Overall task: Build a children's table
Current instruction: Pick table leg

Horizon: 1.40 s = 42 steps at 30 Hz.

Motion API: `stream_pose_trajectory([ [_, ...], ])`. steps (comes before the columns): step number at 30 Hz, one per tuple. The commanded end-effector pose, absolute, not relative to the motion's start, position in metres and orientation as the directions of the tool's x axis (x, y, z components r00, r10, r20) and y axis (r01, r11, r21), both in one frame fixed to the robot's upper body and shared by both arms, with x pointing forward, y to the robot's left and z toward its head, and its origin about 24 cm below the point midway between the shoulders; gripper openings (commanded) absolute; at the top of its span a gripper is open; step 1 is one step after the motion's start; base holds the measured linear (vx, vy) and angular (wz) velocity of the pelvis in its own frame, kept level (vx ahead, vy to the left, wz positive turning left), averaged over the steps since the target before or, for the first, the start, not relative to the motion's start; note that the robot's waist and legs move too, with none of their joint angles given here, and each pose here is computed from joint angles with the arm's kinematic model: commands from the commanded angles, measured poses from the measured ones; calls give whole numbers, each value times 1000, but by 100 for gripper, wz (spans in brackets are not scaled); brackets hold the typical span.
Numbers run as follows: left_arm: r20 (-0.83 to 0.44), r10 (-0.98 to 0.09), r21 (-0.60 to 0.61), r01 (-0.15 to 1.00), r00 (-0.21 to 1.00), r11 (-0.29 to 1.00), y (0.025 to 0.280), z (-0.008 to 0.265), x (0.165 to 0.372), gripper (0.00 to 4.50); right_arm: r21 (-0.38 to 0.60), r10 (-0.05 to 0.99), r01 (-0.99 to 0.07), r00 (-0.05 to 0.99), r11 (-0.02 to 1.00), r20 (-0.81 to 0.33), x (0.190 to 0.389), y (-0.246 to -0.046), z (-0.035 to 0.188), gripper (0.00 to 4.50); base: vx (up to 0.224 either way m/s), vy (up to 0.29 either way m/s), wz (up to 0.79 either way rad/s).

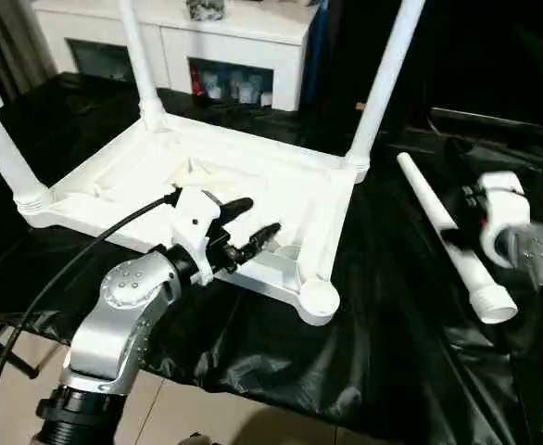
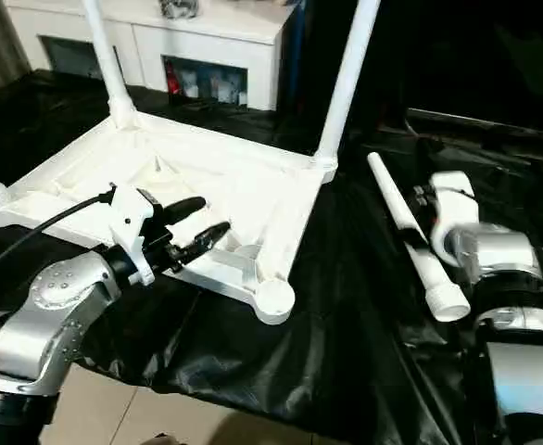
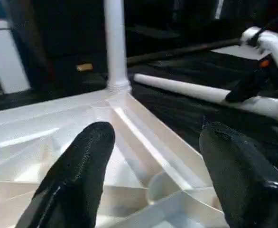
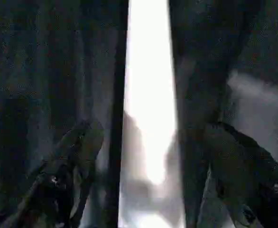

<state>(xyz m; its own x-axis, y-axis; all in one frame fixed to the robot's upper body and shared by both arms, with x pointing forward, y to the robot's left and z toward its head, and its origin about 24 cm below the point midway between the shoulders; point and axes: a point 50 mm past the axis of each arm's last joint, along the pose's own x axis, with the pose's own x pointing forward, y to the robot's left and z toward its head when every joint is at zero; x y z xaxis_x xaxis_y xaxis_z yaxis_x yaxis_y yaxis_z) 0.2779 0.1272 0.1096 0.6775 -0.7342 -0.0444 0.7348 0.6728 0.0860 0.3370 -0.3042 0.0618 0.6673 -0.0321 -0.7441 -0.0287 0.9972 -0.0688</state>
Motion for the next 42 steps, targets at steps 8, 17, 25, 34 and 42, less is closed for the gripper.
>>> stream_pose_trajectory([
  [8,-110,-844,25,851,525,525,122,109,261,367,-1,9,-16,584,1000,-811,324,-314,52,280,0,0,0],
  [17,-205,-883,4,902,423,432,132,109,257,367,31,28,-4,583,999,-812,324,-316,53,205,0,0,0],
  [25,-296,-894,-18,934,337,358,142,106,268,367,85,47,32,620,996,-783,325,-320,57,186,0,0,0],
  [34,-111,-843,-17,848,526,530,122,123,305,367,422,138,102,854,901,-501,335,-327,83,186,0,0,0],
  [42,152,-841,-201,849,519,488,84,158,323,367,617,303,-370,928,694,216,332,-308,134,185,0,0,0],
])
